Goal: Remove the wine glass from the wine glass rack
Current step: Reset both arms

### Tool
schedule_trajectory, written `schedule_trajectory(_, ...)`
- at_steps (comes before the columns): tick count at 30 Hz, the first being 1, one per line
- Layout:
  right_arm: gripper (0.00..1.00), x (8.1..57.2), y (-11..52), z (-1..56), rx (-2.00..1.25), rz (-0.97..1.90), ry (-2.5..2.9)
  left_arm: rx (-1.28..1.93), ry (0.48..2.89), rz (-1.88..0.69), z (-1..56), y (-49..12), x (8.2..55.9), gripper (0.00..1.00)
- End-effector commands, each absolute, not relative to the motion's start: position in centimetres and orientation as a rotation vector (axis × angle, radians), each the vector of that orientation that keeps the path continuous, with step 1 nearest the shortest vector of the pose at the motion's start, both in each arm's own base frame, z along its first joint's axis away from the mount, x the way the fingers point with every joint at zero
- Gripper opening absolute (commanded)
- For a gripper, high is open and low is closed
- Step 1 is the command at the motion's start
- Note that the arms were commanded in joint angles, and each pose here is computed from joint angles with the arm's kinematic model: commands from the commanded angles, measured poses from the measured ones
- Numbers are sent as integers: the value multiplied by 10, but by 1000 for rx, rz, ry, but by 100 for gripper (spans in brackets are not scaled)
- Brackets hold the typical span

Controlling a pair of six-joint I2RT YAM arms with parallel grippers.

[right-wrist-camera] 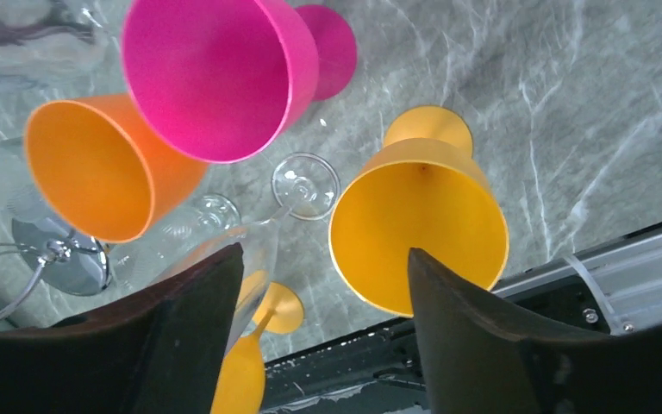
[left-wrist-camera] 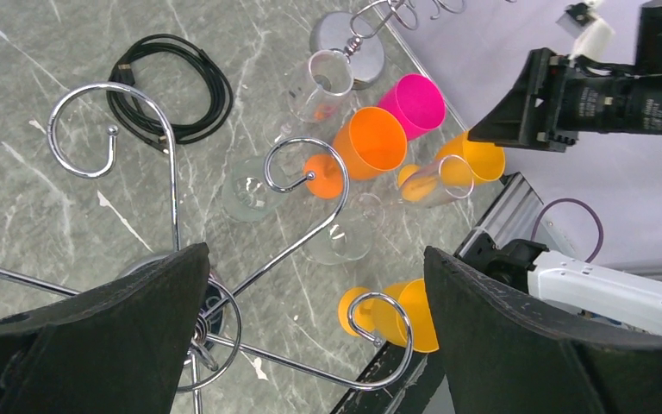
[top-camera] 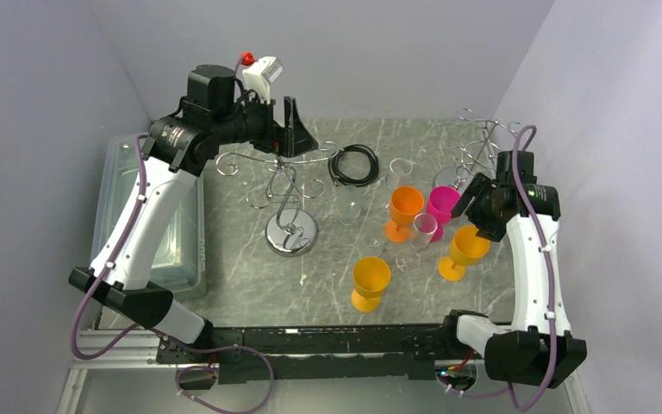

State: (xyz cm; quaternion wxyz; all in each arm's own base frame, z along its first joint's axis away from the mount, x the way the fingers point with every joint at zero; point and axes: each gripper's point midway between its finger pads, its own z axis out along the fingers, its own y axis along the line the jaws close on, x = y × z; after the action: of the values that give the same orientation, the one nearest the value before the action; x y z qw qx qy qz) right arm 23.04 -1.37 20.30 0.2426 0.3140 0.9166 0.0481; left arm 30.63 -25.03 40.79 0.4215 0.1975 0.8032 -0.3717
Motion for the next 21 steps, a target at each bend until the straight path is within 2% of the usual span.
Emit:
schedule_trajectory(1,77,227,-15,240,840,144,2418,484,1925,-886,434,-245,310,99)
schedule_trajectory(3,85,226,-15,256,832,150,2379,478,1917,-873,437,-243,311,99)
schedule_trajectory(4,97,228,-14,267,820,164,2352,473,1914,-865,438,-242,311,99)
schedule_trajectory(5,99,230,-12,280,806,182,2320,472,1910,-858,440,-241,312,99)
schedule_trajectory(15,100,266,13,442,531,446,1819,335,1881,-697,447,-212,321,99)
schedule_trajectory(21,100,276,25,461,444,540,1702,280,1872,-627,448,-199,324,99)
